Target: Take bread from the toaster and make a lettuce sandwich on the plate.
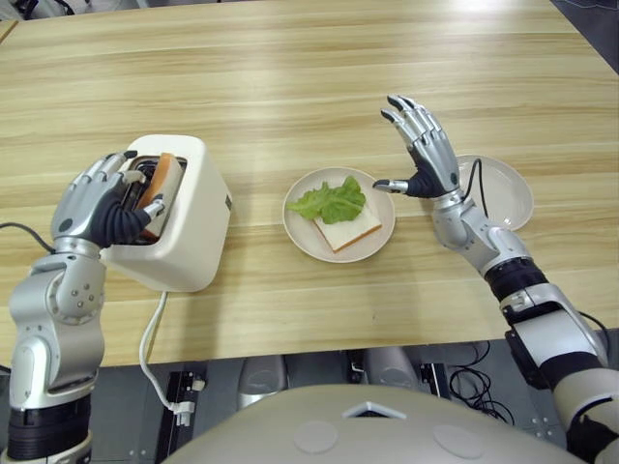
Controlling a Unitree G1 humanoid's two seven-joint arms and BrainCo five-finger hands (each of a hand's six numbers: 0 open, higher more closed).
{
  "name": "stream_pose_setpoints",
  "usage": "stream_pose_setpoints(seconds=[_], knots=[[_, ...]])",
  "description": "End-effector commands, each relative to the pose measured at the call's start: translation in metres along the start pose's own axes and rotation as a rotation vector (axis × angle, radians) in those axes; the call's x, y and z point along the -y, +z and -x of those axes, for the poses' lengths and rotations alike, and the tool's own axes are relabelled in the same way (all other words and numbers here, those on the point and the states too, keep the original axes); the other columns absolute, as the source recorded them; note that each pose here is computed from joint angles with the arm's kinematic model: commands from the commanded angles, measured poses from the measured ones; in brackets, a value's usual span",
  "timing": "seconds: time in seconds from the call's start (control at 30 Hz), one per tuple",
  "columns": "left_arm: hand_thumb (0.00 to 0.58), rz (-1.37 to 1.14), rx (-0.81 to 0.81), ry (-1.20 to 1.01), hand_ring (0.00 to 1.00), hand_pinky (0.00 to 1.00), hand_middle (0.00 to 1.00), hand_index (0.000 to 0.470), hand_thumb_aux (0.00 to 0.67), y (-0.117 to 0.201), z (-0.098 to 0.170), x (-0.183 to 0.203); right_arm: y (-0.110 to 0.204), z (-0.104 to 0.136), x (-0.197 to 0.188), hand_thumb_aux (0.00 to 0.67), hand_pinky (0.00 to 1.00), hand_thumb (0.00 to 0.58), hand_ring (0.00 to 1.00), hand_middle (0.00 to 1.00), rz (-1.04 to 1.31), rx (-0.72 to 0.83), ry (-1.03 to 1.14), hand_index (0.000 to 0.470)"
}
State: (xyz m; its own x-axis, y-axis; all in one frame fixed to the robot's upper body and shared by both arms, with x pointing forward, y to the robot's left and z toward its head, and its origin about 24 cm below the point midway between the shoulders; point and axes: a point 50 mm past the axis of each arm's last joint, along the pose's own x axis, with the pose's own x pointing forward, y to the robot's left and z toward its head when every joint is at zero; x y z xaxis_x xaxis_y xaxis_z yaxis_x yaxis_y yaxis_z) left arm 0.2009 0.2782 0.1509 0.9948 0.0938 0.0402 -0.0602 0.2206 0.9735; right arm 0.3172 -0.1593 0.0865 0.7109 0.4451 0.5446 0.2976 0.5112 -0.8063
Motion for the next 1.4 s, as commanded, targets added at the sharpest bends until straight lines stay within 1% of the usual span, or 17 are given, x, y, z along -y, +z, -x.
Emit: stream_pose_setpoints(seconds=[0.03,0.13,0.3,0.43,0.6,0.77,1.0,1.1,1.23,1.27,1.3,1.33,1.37,1.4], knots=[[0.580,-0.026,0.011,0.099,1.00,1.00,1.00,0.460,0.670,-0.001,-0.002,-0.024,0.000,0.007,-0.010,0.000,0.00,0.000,0.00,0.00,0.015,-0.008,0.056,0.000],[0.580,-0.047,0.022,0.183,1.00,1.00,1.00,0.460,0.670,0.001,-0.003,-0.042,-0.001,0.012,-0.017,0.000,0.00,0.000,0.00,0.00,0.052,-0.006,0.115,0.000],[0.580,-0.048,0.100,0.380,1.00,1.00,1.00,0.460,0.670,0.015,-0.004,-0.075,-0.006,0.028,-0.027,0.000,0.00,0.000,0.00,0.00,0.093,-0.065,0.191,0.000],[0.580,-0.026,0.179,0.444,1.00,1.00,1.00,0.460,0.670,0.030,-0.004,-0.080,-0.009,0.047,-0.032,0.000,0.00,0.000,0.00,0.00,0.135,-0.139,0.250,0.000],[0.580,0.023,0.296,0.505,1.00,1.00,1.00,0.460,0.670,0.051,-0.004,-0.082,-0.009,0.071,-0.044,0.000,0.00,0.000,0.00,0.00,0.225,-0.219,0.373,0.000],[0.580,0.093,0.382,0.421,1.00,1.00,1.00,0.460,0.670,0.070,-0.017,-0.063,-0.006,0.075,-0.058,0.000,0.00,0.000,0.00,0.00,0.229,-0.270,0.418,0.000],[0.580,0.176,0.494,0.263,1.00,1.00,1.00,0.460,0.670,0.102,-0.035,-0.022,-0.001,0.062,-0.069,0.000,0.00,0.000,0.00,0.00,0.231,-0.253,0.425,0.000],[0.580,0.190,0.516,0.214,1.00,1.00,1.00,0.460,0.670,0.109,-0.037,-0.006,0.000,0.057,-0.070,0.000,0.00,0.000,0.00,0.00,0.238,-0.238,0.422,0.000],[0.580,0.205,0.524,0.178,1.00,1.00,1.00,0.460,0.670,0.114,-0.040,0.009,-0.003,0.056,-0.070,0.000,0.00,0.000,0.00,0.00,0.249,-0.236,0.429,0.000],[0.580,0.207,0.524,0.174,1.00,1.00,1.00,0.460,0.670,0.115,-0.040,0.011,-0.003,0.057,-0.070,0.042,0.00,0.071,0.00,0.00,0.250,-0.237,0.430,0.029],[0.580,0.209,0.524,0.168,1.00,1.00,1.00,0.460,0.670,0.116,-0.040,0.013,-0.004,0.057,-0.070,0.053,0.00,0.087,0.00,0.00,0.251,-0.237,0.431,0.036],[0.580,0.213,0.523,0.161,1.00,1.00,1.00,0.460,0.670,0.116,-0.040,0.015,-0.005,0.057,-0.070,0.053,0.00,0.087,0.00,0.00,0.252,-0.238,0.432,0.036],[0.580,0.215,0.523,0.156,1.00,1.00,1.00,0.460,0.670,0.117,-0.040,0.017,-0.005,0.057,-0.070,0.160,0.00,0.244,0.00,0.00,0.252,-0.239,0.435,0.110],[0.580,0.216,0.522,0.153,1.00,1.00,1.00,0.460,0.670,0.117,-0.040,0.019,-0.005,0.058,-0.071,0.210,0.00,0.307,0.00,0.00,0.252,-0.240,0.437,0.144]])
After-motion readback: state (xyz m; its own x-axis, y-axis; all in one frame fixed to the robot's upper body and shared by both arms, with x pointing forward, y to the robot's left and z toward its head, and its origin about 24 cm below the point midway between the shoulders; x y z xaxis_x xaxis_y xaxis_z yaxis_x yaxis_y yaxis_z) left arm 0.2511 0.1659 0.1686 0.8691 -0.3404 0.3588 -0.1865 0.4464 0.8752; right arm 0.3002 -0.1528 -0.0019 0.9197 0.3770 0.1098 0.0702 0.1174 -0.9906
